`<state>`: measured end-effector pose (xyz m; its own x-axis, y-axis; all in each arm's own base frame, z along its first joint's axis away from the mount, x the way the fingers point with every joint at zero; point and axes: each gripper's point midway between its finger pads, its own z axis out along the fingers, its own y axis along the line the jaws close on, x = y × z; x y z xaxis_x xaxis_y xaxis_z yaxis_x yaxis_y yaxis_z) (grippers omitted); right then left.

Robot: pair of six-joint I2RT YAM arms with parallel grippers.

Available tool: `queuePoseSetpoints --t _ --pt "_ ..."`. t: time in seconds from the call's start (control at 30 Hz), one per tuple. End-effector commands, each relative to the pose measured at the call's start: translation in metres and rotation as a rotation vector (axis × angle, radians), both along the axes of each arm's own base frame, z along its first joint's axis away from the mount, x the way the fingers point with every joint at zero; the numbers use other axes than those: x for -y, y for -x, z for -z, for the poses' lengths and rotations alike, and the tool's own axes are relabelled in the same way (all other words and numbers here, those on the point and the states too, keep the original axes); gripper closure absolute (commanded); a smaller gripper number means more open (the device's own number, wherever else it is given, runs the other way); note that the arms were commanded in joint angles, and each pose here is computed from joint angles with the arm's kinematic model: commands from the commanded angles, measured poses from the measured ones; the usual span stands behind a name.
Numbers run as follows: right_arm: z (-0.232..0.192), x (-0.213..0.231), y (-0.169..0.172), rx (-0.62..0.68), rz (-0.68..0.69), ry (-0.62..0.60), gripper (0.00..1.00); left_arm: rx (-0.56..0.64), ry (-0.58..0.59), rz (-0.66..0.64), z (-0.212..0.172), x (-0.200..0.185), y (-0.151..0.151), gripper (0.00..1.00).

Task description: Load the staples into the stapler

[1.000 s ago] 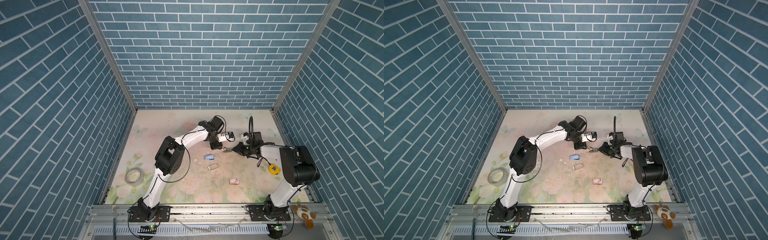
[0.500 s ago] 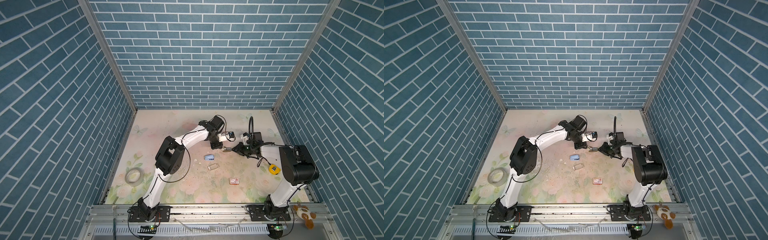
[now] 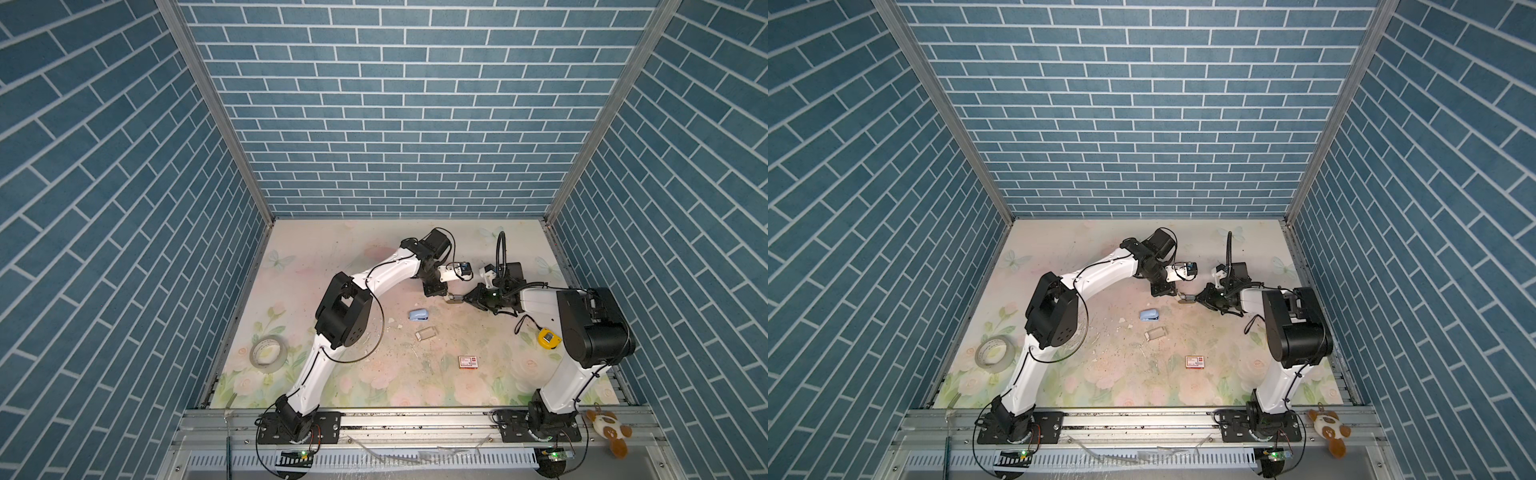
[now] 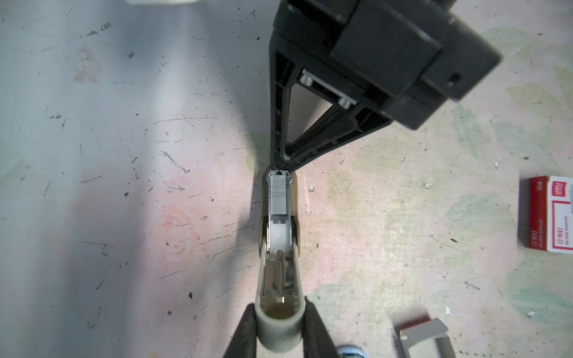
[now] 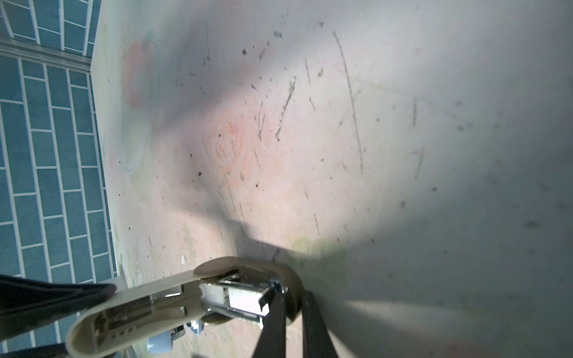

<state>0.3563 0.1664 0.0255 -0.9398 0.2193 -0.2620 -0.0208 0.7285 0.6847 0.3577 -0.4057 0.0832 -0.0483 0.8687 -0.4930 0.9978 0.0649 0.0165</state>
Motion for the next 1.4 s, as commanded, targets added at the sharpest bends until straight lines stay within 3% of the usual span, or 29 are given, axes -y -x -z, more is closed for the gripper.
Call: queuePoseSetpoints --t 0.0,0.6,1.37 --pt "0.007 -0.002 0.006 -0.023 -0.039 0.007 0.88 -0.018 -0.010 0.029 0.006 0.005 0.006 0.87" --pt "0.009 -0.003 0.013 -0.032 -0.045 0.006 0.89 0.001 -0.060 0.077 0.027 0.029 0.004 0.90" --pt "-0.004 0.020 -0.004 0.031 0.097 0.032 0.88 0.007 -0.101 0.086 0.047 0.033 -0.002 0.93"
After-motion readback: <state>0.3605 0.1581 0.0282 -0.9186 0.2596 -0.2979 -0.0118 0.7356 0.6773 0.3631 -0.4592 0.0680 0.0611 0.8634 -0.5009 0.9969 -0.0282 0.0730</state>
